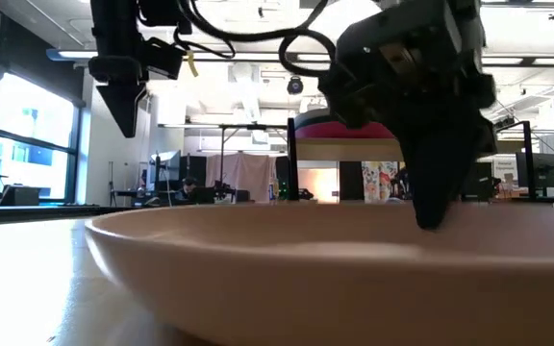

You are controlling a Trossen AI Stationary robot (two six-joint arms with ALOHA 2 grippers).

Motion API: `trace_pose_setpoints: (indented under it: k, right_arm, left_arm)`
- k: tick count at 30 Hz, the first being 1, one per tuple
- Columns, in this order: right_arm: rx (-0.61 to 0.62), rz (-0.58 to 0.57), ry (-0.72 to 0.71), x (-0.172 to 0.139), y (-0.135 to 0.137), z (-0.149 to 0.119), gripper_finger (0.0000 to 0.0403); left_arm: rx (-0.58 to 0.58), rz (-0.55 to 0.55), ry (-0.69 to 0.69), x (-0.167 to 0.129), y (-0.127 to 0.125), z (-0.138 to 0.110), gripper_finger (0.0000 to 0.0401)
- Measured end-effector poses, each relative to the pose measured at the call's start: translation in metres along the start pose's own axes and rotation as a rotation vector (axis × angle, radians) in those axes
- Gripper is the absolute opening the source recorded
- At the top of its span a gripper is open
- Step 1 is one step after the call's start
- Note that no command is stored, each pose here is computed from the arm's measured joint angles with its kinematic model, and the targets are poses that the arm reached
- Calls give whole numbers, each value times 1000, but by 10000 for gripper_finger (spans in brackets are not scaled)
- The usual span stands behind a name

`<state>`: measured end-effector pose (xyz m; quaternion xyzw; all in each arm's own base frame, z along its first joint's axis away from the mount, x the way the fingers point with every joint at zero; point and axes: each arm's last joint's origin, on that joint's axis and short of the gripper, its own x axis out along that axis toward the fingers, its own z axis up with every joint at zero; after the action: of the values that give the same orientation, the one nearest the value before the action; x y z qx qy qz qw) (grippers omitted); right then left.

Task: Place and stack plates onto a shelf
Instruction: Stack the light pink plate on top of the light gray plate

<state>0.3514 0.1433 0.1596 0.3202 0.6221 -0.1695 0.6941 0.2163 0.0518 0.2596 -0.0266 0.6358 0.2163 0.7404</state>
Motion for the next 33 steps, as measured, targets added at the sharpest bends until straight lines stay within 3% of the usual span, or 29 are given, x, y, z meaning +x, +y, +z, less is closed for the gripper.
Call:
trace_pose_setpoints:
  k: [15, 22, 33]
  right_arm:
    - [-65, 7, -111, -84, -42, 30, 0]
    - [-130, 19, -104, -84, -41, 32, 0]
    - [-134, 73, -66, -73, -35, 34, 1]
  left_arm:
    - [-6, -2, -14, 0, 0, 1, 131]
    - [-13, -5, -37, 0, 0, 4, 131]
    - [-17, -7, -54, 0, -1, 5, 131]
